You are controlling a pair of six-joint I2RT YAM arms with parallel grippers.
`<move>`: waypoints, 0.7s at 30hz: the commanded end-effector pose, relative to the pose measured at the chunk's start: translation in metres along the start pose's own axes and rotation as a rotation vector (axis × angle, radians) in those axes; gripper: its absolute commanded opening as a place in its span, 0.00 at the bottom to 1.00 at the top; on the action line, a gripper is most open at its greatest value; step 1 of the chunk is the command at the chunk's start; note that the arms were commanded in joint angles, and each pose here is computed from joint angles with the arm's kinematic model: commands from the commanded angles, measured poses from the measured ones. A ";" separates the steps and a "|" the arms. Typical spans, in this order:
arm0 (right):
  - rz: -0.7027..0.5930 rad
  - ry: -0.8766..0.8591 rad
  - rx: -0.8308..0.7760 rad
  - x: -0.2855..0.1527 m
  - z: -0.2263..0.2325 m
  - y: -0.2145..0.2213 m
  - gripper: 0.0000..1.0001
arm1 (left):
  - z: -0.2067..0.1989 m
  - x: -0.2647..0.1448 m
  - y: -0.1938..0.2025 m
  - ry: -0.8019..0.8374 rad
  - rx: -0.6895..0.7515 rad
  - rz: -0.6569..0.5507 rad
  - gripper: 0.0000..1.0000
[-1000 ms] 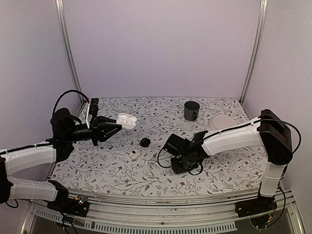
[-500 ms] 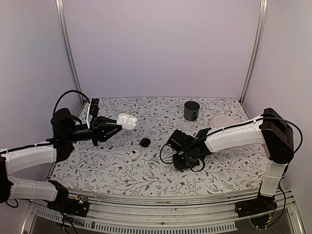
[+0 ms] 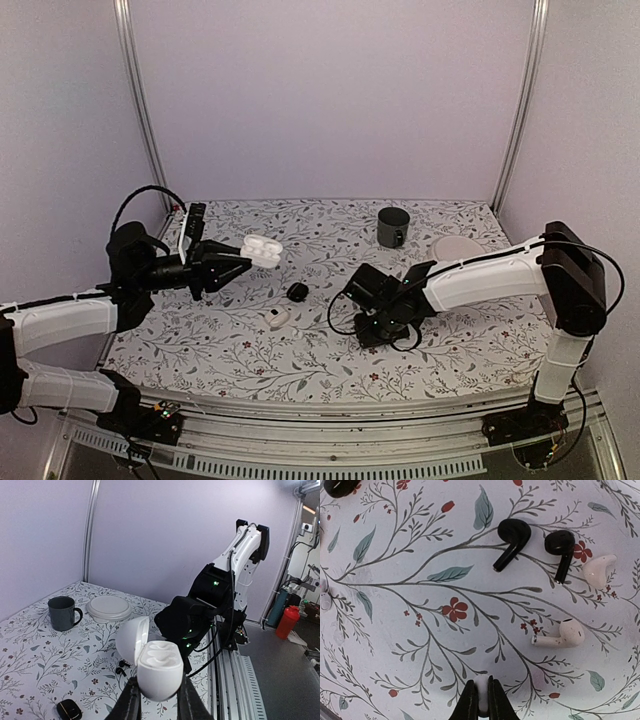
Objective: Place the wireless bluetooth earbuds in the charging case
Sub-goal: Pick up the left earbud from the center of the board, then insert the left earbud into the right side groove of the charging case.
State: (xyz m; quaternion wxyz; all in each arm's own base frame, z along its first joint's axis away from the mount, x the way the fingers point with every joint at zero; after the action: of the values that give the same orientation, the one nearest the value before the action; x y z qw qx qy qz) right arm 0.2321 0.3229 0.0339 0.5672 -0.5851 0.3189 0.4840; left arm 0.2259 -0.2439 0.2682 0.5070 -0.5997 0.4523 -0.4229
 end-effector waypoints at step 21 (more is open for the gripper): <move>-0.619 -0.784 -0.507 -0.265 0.092 -0.061 0.02 | -0.035 0.013 0.021 0.253 0.023 -0.003 0.00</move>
State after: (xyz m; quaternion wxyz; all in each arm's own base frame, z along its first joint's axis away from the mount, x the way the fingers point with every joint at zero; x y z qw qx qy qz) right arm 0.2028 0.3548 0.2598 0.6379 -0.5548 -0.0931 0.5259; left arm 0.2151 -0.2582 0.2478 0.4694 -0.5719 0.4977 -0.4527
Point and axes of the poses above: each gripper's point midway between its finger pads, its own x axis out along the fingers, its own z axis along the line the jaws close on, y = z × x, the point moved 1 cm from there along -x, back along the fingers, and after that the axes turned 3 degrees about x, right-handed, at the moved point
